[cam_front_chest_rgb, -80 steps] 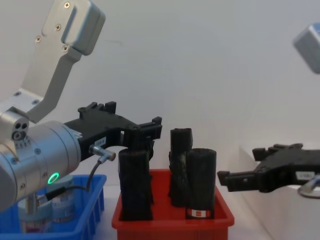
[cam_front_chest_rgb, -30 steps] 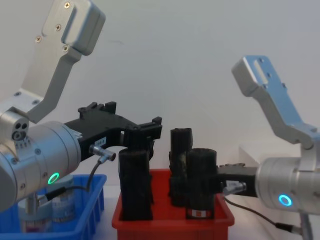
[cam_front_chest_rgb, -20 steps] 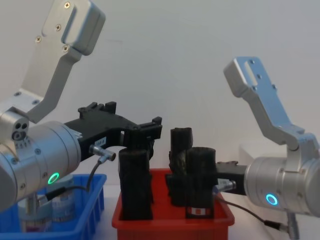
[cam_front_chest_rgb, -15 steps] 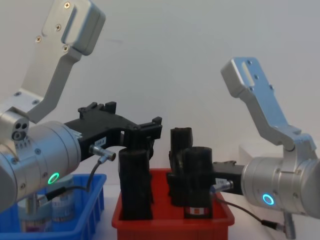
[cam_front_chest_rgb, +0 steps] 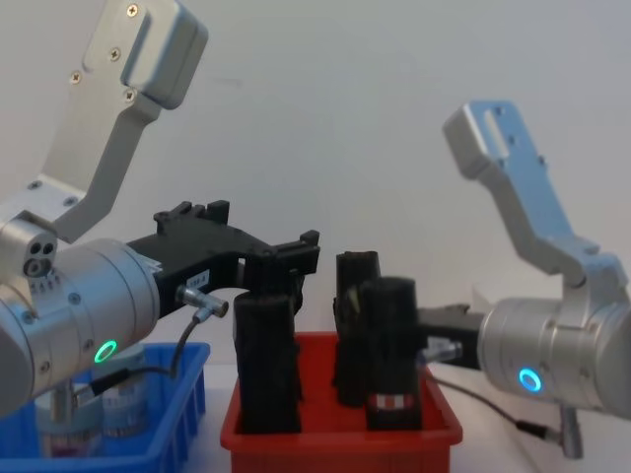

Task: Pick the cotton swabs from the blue box and place them into the white box.

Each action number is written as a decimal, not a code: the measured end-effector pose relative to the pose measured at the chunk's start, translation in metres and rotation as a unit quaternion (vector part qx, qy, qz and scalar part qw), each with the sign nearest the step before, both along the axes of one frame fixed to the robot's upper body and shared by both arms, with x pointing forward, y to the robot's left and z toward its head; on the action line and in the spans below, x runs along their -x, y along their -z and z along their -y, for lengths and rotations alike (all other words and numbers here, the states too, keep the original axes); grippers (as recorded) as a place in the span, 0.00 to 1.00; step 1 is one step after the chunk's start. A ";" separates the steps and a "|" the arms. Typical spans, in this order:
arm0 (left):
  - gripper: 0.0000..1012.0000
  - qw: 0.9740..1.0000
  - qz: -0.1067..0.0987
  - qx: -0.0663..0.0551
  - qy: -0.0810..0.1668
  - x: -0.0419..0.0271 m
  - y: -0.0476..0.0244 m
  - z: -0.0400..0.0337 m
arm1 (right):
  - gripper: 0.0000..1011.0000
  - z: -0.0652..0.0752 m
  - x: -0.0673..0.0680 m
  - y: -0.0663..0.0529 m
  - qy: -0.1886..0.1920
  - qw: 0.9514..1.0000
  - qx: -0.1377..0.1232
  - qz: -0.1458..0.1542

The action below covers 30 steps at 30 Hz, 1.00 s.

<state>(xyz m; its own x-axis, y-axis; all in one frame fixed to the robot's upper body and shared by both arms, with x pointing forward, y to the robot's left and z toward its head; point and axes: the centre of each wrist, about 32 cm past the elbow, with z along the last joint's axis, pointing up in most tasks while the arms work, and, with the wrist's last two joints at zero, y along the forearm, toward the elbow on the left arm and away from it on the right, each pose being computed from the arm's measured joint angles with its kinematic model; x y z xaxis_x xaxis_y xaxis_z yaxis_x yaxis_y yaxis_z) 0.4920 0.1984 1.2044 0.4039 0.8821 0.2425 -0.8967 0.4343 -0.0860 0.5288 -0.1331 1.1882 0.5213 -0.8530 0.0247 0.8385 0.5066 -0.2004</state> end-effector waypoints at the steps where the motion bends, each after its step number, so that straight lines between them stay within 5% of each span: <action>1: 0.99 1.000 0.000 0.000 0.000 0.0000 0.0000 0.0000 | 0.47 0.001 0.001 -0.002 0.004 1.000 -0.005 0.005; 10: 0.99 1.000 0.000 0.000 0.000 0.0000 0.0000 0.0000 | 0.44 0.006 0.004 -0.017 0.030 0.998 -0.043 0.045; 17: 0.99 1.000 0.000 0.000 0.000 0.0000 0.0000 0.0000 | 0.44 0.010 0.003 -0.036 0.057 0.991 -0.077 0.088; 30: 0.99 1.000 0.000 0.000 0.000 0.0000 0.0000 0.0000 | 0.44 0.029 -0.022 -0.080 0.136 0.969 -0.118 0.170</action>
